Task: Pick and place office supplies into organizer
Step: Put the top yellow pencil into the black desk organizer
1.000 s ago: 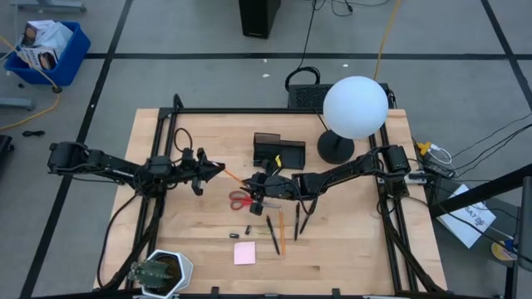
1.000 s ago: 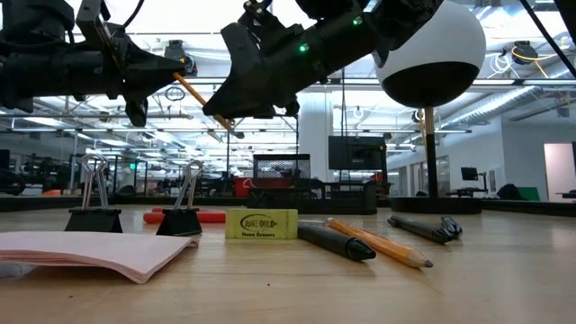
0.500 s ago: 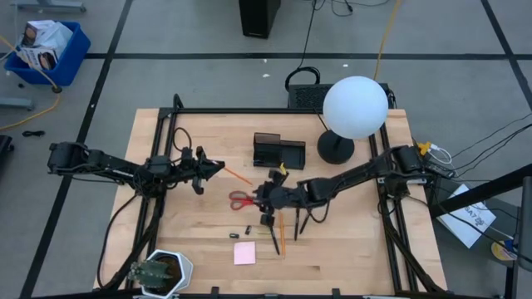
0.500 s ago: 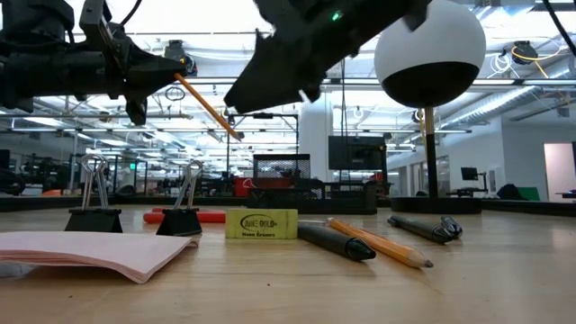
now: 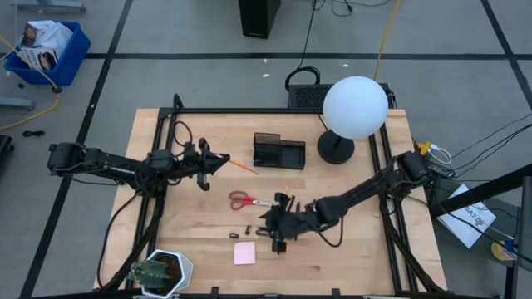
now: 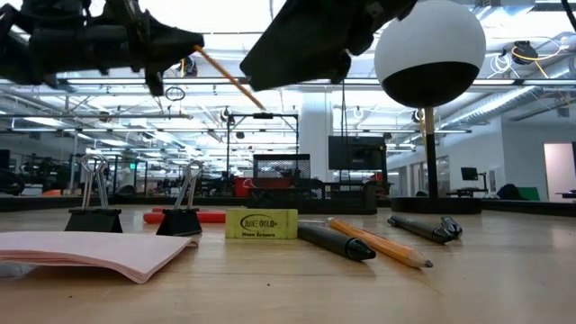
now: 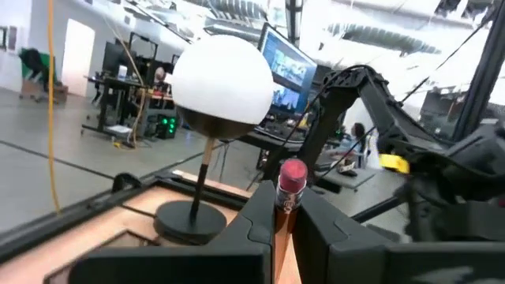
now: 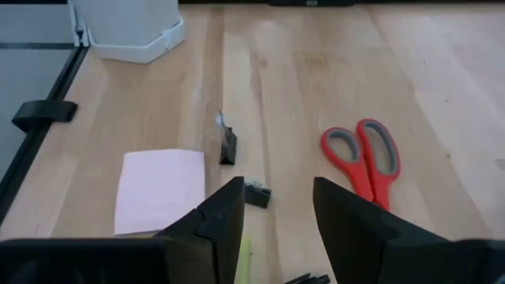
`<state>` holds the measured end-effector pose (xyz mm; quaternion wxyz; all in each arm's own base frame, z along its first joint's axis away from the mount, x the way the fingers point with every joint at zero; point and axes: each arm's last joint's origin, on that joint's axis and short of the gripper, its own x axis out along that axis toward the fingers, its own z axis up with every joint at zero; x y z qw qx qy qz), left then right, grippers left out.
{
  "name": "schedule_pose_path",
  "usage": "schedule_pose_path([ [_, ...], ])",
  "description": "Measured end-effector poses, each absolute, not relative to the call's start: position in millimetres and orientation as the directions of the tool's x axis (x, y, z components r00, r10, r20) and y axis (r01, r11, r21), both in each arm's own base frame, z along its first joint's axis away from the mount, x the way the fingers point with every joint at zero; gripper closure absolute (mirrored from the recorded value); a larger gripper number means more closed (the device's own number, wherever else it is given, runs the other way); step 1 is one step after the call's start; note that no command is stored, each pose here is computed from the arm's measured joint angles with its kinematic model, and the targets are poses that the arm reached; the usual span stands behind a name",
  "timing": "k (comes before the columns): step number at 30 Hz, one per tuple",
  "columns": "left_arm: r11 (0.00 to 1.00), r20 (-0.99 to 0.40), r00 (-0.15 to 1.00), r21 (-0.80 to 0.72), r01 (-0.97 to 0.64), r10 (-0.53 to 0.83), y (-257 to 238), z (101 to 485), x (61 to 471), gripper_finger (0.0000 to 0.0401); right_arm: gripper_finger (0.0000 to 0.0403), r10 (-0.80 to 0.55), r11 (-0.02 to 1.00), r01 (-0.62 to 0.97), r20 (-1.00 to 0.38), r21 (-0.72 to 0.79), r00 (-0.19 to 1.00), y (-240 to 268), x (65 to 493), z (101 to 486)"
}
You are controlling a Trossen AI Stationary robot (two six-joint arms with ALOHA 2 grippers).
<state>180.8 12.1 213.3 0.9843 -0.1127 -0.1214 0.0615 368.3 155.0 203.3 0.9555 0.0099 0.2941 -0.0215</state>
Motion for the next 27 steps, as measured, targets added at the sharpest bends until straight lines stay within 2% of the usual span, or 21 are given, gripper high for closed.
schedule_pose_path([
  [7,0.976,0.163,0.97,-0.157,-0.152,0.178,16,232,201,0.0372,0.0259,-0.108,0.994,0.087,-0.526,-0.064,0.843,178,356,204],
  [11,0.97,0.103,0.97,-0.129,-0.206,0.22,24,234,218,0.038,0.0259,-0.132,0.991,0.1,-0.512,-0.09,0.849,186,351,205],
  [18,0.953,0.072,0.955,-0.119,-0.278,0.288,43,235,238,0.0379,0.0259,-0.121,0.992,0.087,-0.505,-0.091,0.855,193,348,205],
  [27,0.921,0.062,0.92,-0.072,-0.383,0.388,69,237,243,0.038,0.0259,-0.12,0.992,0.086,-0.504,-0.09,0.855,193,348,205],
])
